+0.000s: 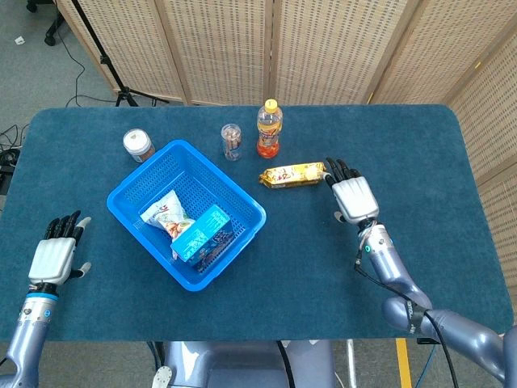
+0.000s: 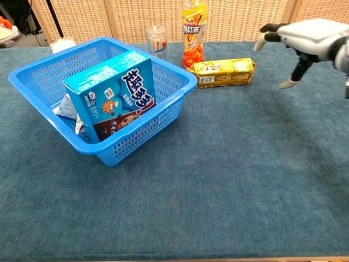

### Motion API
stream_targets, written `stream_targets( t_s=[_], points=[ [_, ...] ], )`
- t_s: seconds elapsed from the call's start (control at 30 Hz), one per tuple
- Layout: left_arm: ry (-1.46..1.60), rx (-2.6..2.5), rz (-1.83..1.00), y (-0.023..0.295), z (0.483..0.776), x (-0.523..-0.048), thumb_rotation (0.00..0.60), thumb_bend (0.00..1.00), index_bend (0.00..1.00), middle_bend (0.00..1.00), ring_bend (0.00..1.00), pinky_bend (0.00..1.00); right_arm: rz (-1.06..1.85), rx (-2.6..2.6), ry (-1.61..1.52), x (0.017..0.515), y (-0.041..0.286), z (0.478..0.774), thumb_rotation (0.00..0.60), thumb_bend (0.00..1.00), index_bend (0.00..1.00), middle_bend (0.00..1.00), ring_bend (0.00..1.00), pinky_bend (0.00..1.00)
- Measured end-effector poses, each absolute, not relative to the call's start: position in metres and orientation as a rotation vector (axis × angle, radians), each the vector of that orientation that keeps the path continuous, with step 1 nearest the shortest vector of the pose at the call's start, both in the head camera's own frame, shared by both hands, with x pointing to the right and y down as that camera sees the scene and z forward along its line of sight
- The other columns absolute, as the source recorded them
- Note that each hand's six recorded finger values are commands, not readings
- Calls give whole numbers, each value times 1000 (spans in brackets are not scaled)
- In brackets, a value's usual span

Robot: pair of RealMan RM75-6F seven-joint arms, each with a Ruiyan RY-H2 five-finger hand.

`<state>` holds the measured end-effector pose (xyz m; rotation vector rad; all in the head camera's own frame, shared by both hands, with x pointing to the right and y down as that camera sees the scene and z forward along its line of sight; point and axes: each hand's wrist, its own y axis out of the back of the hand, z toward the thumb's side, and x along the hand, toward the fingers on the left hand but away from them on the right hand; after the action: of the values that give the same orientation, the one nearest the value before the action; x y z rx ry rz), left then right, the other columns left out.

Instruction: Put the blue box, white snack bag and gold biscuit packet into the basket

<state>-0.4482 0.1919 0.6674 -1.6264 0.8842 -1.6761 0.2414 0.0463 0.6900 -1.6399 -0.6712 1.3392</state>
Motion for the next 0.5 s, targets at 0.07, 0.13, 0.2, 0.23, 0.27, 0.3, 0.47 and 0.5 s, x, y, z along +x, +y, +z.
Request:
stream_targets(
  t_s=[0.07,0.13,0.2,0.23,0.27,0.3,0.47,0.5],
  points=[
    [887,-1629,-1684,191,670,-450,600,223,0,0,0,0,1342,-1647,-661,231,37,697,600,180,182,0,0,222],
    [887,-1636,-1693,191,672,-451,600,225,0,0,0,0,1344,-1652,-647,222,29,703,600,181,182,0,0,222],
    [885,-1641,-1701,191,675,-452,600,226,0,0,0,0,1348,-1656,-635,214,24,709,600,182,182,0,0,222],
    [885,-1644,-1704,191,676,-453,600,227,0,0,0,0,1352,-1658,-626,210,21,713,600,182,182,0,0,222],
    [886,-1646,-1707,191,677,-453,600,227,0,0,0,0,1356,-1660,-620,207,18,715,600,182,182,0,0,222],
    [886,-1649,-1709,191,678,-453,600,227,0,0,0,0,1359,-1662,-613,204,16,718,600,182,182,0,0,222],
    [875,-1665,-1721,193,684,-453,600,228,0,0,0,0,1383,-1667,-589,193,7,733,600,182,182,0,0,222],
    [869,-1671,-1726,194,686,-453,600,228,0,0,0,0,1386,-1666,-585,191,6,735,600,182,182,0,0,222]
  ],
)
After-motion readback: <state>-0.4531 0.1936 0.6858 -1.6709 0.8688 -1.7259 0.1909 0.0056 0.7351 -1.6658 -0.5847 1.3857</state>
